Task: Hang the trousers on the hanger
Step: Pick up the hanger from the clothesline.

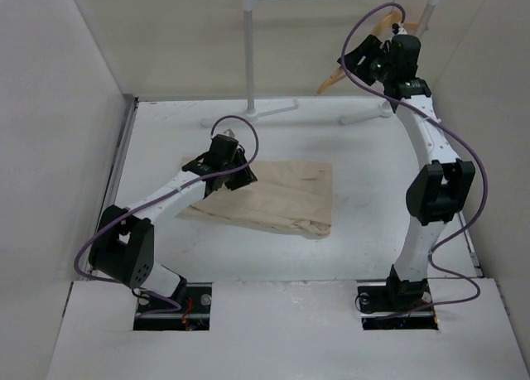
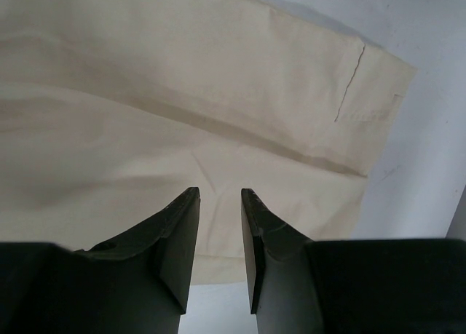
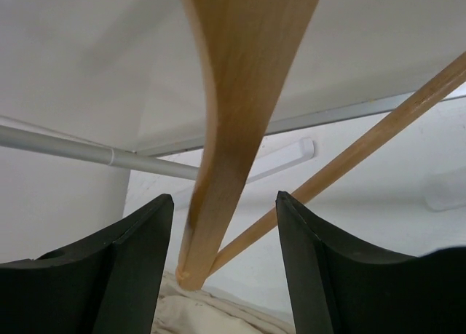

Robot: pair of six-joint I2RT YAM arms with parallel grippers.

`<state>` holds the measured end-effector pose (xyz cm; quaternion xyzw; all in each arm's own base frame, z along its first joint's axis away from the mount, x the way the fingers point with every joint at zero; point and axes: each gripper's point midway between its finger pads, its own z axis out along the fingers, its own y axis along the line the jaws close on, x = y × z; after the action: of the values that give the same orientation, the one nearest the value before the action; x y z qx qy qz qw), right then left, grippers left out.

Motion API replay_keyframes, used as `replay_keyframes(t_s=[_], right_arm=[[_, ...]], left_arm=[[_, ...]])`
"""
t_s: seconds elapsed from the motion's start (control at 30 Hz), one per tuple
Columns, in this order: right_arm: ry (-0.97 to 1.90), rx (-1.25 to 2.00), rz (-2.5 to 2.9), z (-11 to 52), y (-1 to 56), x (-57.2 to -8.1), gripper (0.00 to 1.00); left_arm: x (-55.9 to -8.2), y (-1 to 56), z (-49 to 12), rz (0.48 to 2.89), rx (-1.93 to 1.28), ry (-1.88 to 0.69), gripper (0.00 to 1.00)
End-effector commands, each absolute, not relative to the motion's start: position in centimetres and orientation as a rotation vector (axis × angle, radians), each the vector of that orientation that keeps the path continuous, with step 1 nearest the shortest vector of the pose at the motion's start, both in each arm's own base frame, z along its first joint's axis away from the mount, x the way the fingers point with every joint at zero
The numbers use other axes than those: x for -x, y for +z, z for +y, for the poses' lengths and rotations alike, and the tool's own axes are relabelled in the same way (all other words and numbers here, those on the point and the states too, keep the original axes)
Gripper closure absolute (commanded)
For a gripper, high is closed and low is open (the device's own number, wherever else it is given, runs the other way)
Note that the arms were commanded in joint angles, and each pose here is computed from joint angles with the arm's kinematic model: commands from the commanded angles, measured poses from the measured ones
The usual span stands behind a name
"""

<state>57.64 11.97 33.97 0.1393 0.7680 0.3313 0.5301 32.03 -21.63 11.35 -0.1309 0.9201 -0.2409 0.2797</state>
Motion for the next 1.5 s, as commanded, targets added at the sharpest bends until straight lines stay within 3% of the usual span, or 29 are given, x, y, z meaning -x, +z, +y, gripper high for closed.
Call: replay_keyframes(t_s=[0.0, 0.1, 0.33, 0.43, 0.63, 0.77, 1.07, 1.47], right_arm=[[0.837, -0.285, 1.786, 13.5, 35.0, -58.7, 0.37], [0.883, -0.258, 1.759, 14.7, 35.3, -59.1, 0.43], [0.991, -0.175, 1.679, 16.7, 38.6, -58.0, 0.70], [0.994, -0.144, 1.650, 16.8, 40.6, -56.9, 0.76], [1.015, -0.084, 1.590, 17.2, 44.7, -53.7, 0.77], [1.055, -0.035, 1.602, 18.6, 45.2, -50.8, 0.78], [1.052, -0.058, 1.726, 19.3, 39.4, -47.0, 0.78], [1.043, -0.020, 1.863, 20.4, 33.6, -38.3, 0.79]], left_arm=[[-32.8, 12.3, -21.4, 2.425, 0.351, -0.661, 0.72], [-32.8, 12.4, -21.3, 2.426, 0.355, -0.660, 0.72], [-32.6, 12.3, -21.5, 2.428, 0.351, -0.661, 0.72], [-32.8, 12.5, -21.6, 2.421, 0.352, -0.665, 0.72], [-33.7, 14.1, -21.5, 2.385, 0.359, -0.686, 0.72], [-35.2, 17.5, -21.3, 2.310, 0.368, -0.721, 0.64], [-37.3, 25.8, -22.8, 2.140, 0.318, -0.825, 0.52], [-37.8, 39.2, -29.7, 1.840, 0.094, -1.021, 0.45]])
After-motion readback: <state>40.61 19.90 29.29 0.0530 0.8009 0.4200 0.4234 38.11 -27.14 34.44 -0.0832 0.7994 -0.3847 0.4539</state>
